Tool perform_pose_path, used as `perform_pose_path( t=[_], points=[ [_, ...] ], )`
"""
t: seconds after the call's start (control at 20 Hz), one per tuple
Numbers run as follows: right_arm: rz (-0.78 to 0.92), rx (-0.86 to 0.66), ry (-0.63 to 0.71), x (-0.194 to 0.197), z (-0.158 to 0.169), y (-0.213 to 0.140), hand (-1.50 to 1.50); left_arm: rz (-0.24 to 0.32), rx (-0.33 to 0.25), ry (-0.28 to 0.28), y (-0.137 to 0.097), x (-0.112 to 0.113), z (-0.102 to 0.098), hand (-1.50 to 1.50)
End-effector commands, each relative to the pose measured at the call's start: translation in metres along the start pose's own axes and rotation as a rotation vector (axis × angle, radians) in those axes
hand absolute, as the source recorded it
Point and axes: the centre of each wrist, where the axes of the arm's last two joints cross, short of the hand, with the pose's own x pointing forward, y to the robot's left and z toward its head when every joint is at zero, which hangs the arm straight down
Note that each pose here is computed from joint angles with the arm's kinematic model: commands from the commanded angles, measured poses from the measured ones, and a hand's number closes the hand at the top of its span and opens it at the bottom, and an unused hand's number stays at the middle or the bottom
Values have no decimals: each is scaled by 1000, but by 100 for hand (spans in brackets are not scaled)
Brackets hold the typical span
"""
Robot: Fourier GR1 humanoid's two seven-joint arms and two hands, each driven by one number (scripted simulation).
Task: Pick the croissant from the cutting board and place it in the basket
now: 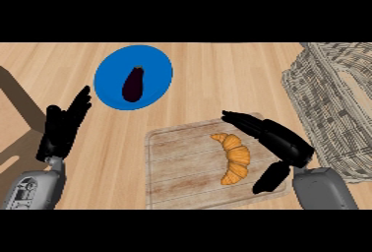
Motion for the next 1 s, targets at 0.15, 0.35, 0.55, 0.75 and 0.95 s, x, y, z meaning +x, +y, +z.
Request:
perform_pose_path(
  t=[0.15,0.35,0.55,0.75,0.95],
  points=[
    [-13,39,23,-14,-9,21,-150,7,12,5,-12,15,-2,0],
    [-17,29,30,14,-28,30,-150,12,-13,1,-11,2,-10,0],
    [-21,22,22,8,-33,29,-150,-3,6,-17,-14,-2,-10,0],
    [41,87,17,-16,-22,27,150,0,-3,-7,-13,-17,15,0],
    [136,-2,-46,-17,-24,38,150,16,8,0,-3,-7,-20,0]
  ],
)
